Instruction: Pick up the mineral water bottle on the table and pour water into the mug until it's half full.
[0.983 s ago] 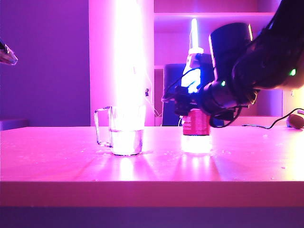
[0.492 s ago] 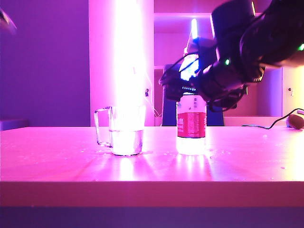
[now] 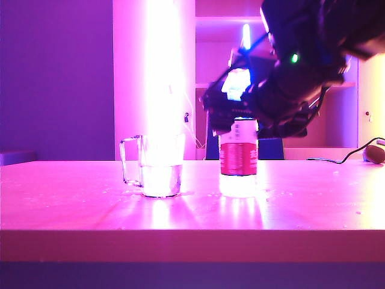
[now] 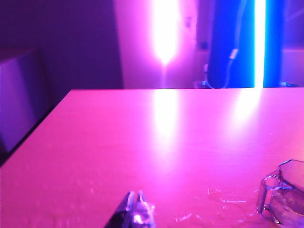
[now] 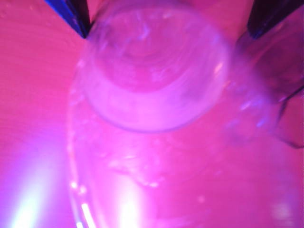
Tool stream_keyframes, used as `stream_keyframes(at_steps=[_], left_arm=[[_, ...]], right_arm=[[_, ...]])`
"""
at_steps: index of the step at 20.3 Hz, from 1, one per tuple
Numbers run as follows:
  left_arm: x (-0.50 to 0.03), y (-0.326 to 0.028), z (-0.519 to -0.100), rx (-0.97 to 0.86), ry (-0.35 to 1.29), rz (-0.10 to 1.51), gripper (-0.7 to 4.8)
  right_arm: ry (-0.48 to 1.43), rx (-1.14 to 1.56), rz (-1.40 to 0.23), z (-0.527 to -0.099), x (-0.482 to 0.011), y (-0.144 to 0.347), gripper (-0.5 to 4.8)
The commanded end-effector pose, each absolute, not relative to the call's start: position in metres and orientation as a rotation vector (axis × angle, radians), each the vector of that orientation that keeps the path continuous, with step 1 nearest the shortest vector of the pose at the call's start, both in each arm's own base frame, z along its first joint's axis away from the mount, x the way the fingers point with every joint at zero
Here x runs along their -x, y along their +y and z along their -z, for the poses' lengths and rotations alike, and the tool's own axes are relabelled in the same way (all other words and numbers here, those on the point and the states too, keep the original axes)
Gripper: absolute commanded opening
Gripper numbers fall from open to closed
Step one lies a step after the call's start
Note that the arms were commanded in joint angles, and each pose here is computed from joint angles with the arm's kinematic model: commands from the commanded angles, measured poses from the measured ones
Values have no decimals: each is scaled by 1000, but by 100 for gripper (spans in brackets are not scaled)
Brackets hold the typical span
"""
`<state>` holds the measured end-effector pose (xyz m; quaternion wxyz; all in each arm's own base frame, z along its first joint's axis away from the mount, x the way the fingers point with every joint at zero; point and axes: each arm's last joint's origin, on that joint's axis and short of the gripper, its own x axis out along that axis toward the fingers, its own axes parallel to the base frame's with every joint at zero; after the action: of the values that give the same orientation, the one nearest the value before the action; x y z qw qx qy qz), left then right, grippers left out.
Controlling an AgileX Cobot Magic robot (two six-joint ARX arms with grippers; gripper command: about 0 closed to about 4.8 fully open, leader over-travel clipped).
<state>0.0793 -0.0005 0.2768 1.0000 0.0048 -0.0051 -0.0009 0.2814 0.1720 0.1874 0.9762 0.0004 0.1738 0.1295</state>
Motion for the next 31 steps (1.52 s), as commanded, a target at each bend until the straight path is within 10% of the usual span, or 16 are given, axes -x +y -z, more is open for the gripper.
stream_keyframes(at_steps=[1, 9, 10, 12, 24, 31], left_arm=[[-74, 1, -249, 91, -26, -56, -5], [-91, 0, -175, 154, 98, -45, -2], [-94, 0, -165, 154, 124, -37, -2], [-96, 0, -150, 153, 166, -39, -2], [-96, -1, -150, 153, 170, -24, -2], [-96, -1, -150, 154, 171, -20, -2]], right_arm=[[320, -6, -278, -199, -263, 171, 479], [315, 19, -390, -232, -199, 175, 459], [303, 18, -436, -239, -186, 178, 227], [278, 13, -516, -252, -164, 184, 0], [209, 58, -731, -270, -114, 200, 53], [55, 11, -410, -317, -121, 58, 53]])
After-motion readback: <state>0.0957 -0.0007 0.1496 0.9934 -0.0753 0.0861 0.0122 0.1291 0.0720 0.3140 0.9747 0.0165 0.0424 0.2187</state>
